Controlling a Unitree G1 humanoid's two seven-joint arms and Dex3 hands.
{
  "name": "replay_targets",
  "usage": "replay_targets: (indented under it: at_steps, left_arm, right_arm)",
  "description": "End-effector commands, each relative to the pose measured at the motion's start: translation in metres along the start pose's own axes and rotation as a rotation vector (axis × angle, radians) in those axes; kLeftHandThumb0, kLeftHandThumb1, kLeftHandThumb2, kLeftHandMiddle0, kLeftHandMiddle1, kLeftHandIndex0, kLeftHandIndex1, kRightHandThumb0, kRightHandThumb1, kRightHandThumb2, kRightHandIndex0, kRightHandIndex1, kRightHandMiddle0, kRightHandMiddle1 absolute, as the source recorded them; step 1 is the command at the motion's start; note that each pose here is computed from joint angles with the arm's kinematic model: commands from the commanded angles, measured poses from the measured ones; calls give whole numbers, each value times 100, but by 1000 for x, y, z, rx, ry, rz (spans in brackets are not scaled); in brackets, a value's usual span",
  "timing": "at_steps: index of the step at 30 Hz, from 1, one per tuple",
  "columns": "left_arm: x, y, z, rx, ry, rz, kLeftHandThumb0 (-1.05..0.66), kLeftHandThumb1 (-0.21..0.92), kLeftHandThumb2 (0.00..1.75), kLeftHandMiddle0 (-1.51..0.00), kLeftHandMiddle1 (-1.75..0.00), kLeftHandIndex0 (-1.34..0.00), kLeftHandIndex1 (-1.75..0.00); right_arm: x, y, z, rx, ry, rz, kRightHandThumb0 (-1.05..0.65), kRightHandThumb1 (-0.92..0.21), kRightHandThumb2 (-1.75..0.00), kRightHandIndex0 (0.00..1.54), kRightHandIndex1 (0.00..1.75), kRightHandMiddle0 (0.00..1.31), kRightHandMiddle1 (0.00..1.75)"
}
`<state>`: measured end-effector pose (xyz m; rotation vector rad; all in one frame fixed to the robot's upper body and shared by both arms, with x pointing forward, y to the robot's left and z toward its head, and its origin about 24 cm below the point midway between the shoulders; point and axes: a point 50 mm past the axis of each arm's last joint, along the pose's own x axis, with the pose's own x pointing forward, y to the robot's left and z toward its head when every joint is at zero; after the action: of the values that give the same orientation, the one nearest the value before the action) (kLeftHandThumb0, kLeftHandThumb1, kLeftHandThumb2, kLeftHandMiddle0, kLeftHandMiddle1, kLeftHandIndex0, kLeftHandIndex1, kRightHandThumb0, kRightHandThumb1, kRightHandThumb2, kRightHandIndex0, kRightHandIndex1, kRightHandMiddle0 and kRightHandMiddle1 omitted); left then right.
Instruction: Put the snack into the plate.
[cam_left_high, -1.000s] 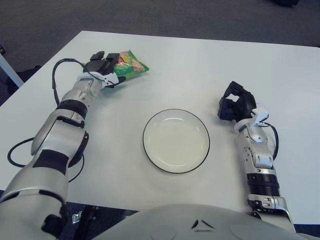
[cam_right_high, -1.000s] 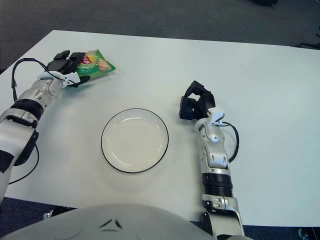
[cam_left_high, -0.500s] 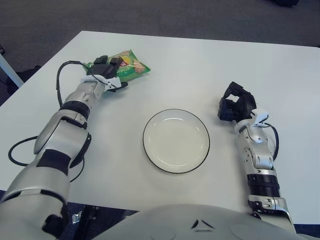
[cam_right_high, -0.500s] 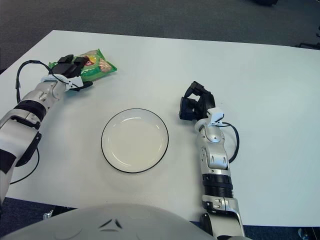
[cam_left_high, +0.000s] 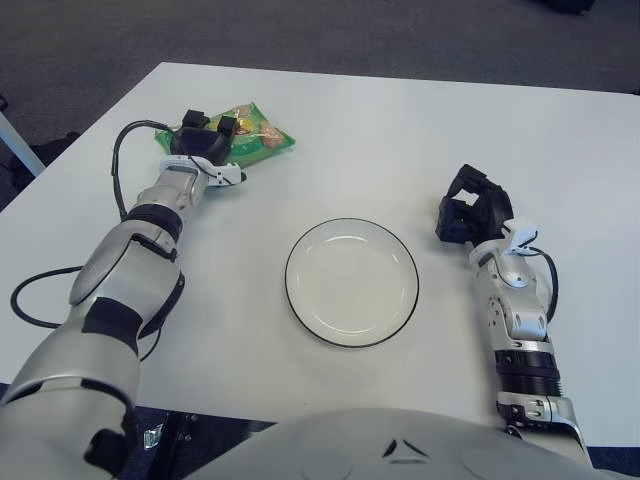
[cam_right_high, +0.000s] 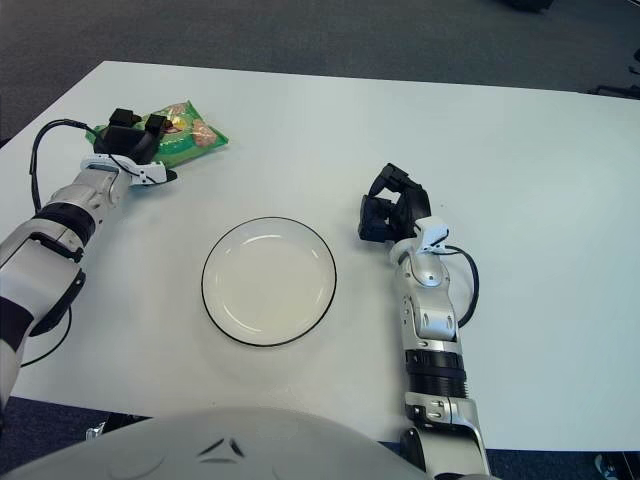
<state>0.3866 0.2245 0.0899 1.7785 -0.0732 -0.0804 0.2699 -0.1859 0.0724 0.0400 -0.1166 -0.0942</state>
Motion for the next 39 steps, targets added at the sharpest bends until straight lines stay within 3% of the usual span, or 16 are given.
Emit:
replay_targets:
  at_steps: [1,3,4,7,10,13,15,17,19,21,24,28,36,38,39]
  left_arm:
    - [-9,-21,0,55,-2,-90,-82,45,79,0,-89,0,-104]
    - [-12,-26,-2,61,4,-108,-78,41,84,0,-95,0,-105]
    - [-13,-28,-2,62,6,-114,-72,35,91,0,-114,0,-108]
    - [-15,-31,-3,62,16,-116,-63,28,100,0,-140,0,-115]
    - [-16,-33,-4,59,28,-97,-35,17,118,-2,-166,0,-137]
    - [-18,-33,-4,58,36,-62,-10,12,135,-11,-172,0,-154]
    - [-18,-34,-4,58,39,-47,-2,11,141,-15,-173,0,-161]
    - [-19,-34,-3,58,40,-32,21,25,131,-34,-174,-2,-168]
    - [-20,-35,-3,57,36,-10,35,31,128,-47,-174,-13,-172]
    - [-22,-36,-3,52,26,15,42,28,133,-56,-174,-33,-173]
    - [-23,-36,-2,35,10,46,48,23,140,-64,-175,-56,-174]
    - [-25,-35,-2,-11,-5,81,51,20,145,-69,-175,-76,-175]
    - [-24,-31,-2,-125,2,122,51,22,143,-68,-175,-91,-175]
    - [-22,-26,-1,-146,5,143,51,21,145,-69,-175,-92,-175]
    - [-18,-17,3,-171,-5,191,52,20,146,-70,-175,-92,-175]
  right_arm:
    - [-30,-6,-37,24,166,-45,-53,-19,-147,130,175,72,175]
    - [-30,-6,-37,22,167,-45,-53,-19,-147,130,175,72,175]
    - [-30,-6,-37,21,167,-45,-53,-19,-147,130,175,72,175]
    - [-30,-6,-36,19,168,-45,-53,-19,-147,130,175,72,175]
    - [-31,-6,-36,19,169,-44,-53,-19,-147,130,175,72,175]
    - [-31,-6,-36,21,170,-43,-53,-19,-147,130,175,72,175]
    - [-31,-6,-36,23,170,-43,-53,-19,-147,130,175,72,175]
    - [-31,-6,-36,24,171,-44,-53,-19,-147,130,175,72,175]
    - [-31,-6,-36,24,171,-45,-53,-19,-147,130,175,72,175]
    - [-31,-6,-36,24,172,-47,-53,-19,-147,130,175,72,175]
    - [-31,-5,-36,26,172,-48,-53,-19,-147,130,175,72,175]
    - [-30,-5,-36,27,172,-46,-53,-19,-147,130,175,72,175]
    - [-30,-6,-37,24,178,-44,-53,-19,-147,130,175,72,175]
    - [-30,-6,-38,23,179,-44,-53,-19,-147,129,175,72,175]
    - [-30,-6,-38,23,179,-44,-53,-19,-147,129,175,72,175]
